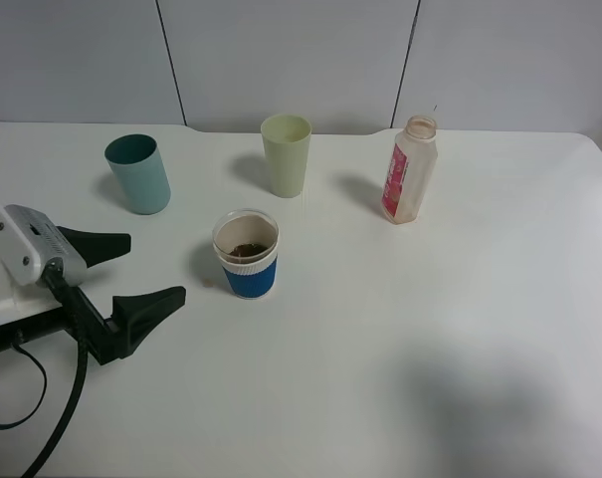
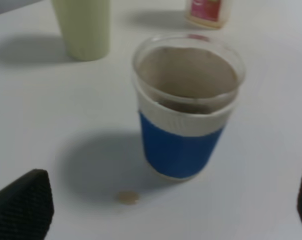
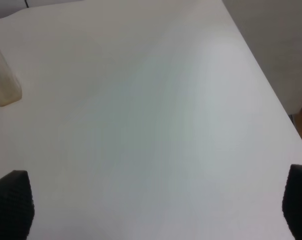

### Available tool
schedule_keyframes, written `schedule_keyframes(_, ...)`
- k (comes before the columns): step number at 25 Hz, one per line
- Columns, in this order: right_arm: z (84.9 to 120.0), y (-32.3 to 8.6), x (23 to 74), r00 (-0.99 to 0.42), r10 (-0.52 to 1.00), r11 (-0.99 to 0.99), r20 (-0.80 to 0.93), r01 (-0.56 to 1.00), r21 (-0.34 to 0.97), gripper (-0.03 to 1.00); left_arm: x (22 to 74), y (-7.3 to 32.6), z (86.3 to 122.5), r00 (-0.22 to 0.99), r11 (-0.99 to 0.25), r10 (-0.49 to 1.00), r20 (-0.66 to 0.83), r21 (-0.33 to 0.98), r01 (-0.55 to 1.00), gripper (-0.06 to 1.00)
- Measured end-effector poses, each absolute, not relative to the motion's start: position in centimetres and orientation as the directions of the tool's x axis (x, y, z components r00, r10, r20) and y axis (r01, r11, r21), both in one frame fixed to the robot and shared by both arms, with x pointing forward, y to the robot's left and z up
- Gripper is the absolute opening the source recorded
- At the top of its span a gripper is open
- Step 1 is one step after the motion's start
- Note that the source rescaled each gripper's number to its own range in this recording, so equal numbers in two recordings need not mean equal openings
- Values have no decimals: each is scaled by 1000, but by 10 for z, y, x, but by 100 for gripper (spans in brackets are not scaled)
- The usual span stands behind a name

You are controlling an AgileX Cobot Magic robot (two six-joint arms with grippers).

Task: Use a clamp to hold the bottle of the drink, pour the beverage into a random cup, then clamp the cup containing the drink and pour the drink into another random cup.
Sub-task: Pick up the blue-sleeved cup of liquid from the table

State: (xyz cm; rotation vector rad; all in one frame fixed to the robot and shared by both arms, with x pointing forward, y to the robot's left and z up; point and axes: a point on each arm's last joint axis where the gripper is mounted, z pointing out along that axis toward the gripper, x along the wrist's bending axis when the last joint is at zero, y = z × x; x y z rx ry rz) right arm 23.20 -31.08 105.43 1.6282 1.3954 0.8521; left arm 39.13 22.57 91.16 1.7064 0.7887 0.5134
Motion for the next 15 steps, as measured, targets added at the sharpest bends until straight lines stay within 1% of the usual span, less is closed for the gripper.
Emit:
schedule_keyframes(5,1054,-311,232,161,987,-60,-12,440,896,100,396,230,914,634,-140,773,-24,968,207,99)
schedule_keyframes(7,1054,-311,232,161,987,-60,-12,440,896,100,397,231,911,625,-136,780,-31,967,217,99)
schedule_keyframes(13,1054,-311,232,161,987,-60,-12,440,896,100,397,230,882,633,-190,769,-88,914,358,99)
schedule_keyframes(15,1054,-311,232,161,987,-60,-12,440,896,100,398,228,875,648,-202,754,-106,902,382,99)
